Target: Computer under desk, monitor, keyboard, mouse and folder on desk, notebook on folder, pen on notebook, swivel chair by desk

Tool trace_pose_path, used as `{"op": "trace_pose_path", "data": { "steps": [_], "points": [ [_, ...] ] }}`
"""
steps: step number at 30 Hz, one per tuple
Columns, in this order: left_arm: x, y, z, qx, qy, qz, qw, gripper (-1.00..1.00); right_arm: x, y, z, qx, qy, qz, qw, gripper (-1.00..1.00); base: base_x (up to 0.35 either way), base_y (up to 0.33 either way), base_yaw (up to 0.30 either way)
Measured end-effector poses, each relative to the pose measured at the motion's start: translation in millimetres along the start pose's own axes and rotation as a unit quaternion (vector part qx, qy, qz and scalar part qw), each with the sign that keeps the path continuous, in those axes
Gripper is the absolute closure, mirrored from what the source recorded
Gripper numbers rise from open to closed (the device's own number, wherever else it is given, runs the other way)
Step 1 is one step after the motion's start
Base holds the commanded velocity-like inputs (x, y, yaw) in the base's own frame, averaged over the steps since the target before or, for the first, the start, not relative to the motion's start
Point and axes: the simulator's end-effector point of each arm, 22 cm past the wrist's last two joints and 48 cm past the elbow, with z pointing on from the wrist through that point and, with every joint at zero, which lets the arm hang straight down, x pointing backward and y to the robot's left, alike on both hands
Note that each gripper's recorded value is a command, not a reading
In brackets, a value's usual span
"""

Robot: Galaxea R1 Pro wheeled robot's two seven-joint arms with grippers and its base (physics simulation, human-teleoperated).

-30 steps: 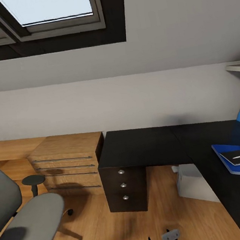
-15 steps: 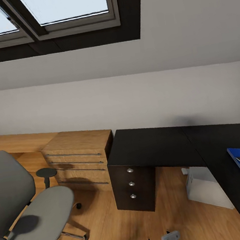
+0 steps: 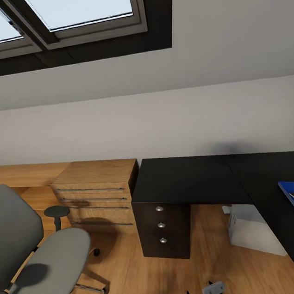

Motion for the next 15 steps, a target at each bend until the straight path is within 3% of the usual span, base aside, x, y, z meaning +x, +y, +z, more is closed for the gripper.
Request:
{"op": "trace_pose_path", "data": {
  "steps": [5, 6, 11, 14, 15],
  "points": [
    [0.7, 1.8, 0.3, -0.002, 0.002, 0.000, 1.0000, -1.00, -4.4, -4.8, 0.2, 0.010, -0.009, 0.010, 0.9999, -1.00, 0.000, 0.000, 0.201],
    [1.4, 2.1, 0.3, -0.003, 0.003, 0.001, 1.0000, -1.00, -13.8, -5.9, -0.1, 0.012, -0.030, 0.013, 0.9994, -1.00, 0.000, 0.000, 0.277],
    [2.0, 2.8, 0.3, -0.003, 0.004, 0.001, 1.0000, -1.00, -13.0, -17.6, -1.2, 0.036, -0.030, 0.013, 0.9988, -1.00, 0.000, 0.000, 0.282],
    [1.9, 4.3, 0.6, -0.004, 0.004, 0.002, 1.0000, -1.00, -5.4, -44.5, -5.5, 0.067, -0.025, 0.006, 0.9974, -1.00, 0.000, 0.000, 0.284],
    [1.9, 5.0, 0.8, -0.005, 0.004, 0.002, 1.0000, -1.00, 2.3, -68.7, -10.6, 0.086, -0.020, -0.001, 0.9961, -1.00, 0.000, 0.000, 0.284]
  ]
}}
